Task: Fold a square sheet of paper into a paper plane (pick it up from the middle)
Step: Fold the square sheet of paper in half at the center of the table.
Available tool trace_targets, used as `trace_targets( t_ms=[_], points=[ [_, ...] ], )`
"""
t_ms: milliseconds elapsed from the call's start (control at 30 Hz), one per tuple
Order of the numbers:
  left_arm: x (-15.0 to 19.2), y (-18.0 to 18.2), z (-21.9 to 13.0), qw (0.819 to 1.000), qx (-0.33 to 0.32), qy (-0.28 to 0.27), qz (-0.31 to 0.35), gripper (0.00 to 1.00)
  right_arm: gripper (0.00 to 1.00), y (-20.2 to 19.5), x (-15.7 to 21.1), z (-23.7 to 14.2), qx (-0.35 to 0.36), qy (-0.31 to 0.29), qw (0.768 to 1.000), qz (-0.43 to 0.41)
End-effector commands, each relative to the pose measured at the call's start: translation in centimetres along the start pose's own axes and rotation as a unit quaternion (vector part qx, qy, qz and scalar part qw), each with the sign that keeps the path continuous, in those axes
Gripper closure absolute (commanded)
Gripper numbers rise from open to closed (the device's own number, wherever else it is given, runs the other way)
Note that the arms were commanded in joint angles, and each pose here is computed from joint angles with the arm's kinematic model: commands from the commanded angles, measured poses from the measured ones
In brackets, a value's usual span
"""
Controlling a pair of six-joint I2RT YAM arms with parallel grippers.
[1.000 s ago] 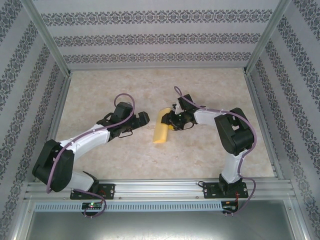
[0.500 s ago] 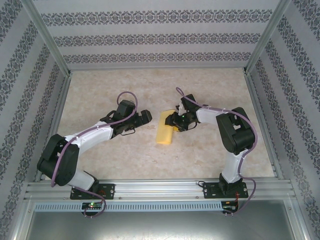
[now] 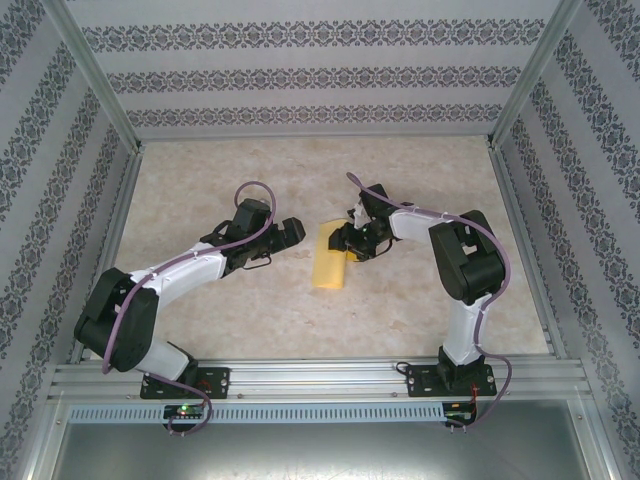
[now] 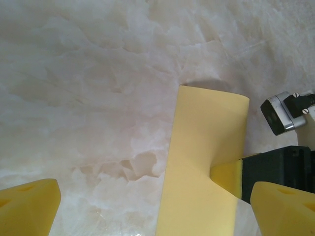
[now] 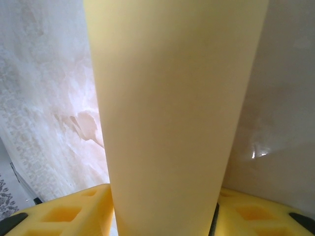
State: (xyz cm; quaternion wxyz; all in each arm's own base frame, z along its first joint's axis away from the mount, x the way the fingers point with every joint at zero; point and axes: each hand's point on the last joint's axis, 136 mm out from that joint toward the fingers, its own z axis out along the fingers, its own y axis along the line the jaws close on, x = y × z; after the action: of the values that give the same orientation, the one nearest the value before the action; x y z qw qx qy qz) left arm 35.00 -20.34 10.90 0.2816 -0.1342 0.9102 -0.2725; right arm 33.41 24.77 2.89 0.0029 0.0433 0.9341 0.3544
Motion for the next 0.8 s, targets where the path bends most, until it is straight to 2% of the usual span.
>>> trace_targets(
  t_ms=[0,267,467,500,533,767],
  points=[
    [-0.5,-1.6,0.1,0.999,0.029,-0.002,0.012,0.01,0.47,-0.1,0.1,-0.5,0.012,-0.005,1.0,-0.009],
    [0.3,-1.4,0.7,0.999,0.036,0.011,0.008,0.08,0.45,0.2,0.3,-1.4,0.038,-0.022,0.999,-0.016],
    [0.5,-1.3,0.8,0.999,0.038,0.013,0.007,0.09,0.49,-0.2,0.0,-1.6,0.066,-0.019,0.998,-0.007],
    [0.5,-1.3,0.8,0.999,0.038,0.012,0.007,0.09,0.53,-0.3,-0.2,-1.8,0.07,-0.024,0.997,-0.002],
    [0.5,-1.3,0.7,0.999,0.038,0.011,0.007,0.09,0.56,0.0,-0.2,-1.7,0.058,-0.024,0.998,-0.002],
    [0.3,-1.1,0.4,0.999,0.031,0.006,0.008,0.07,0.56,4.2,-0.5,-1.3,-0.041,-0.017,0.999,-0.016]
  ],
)
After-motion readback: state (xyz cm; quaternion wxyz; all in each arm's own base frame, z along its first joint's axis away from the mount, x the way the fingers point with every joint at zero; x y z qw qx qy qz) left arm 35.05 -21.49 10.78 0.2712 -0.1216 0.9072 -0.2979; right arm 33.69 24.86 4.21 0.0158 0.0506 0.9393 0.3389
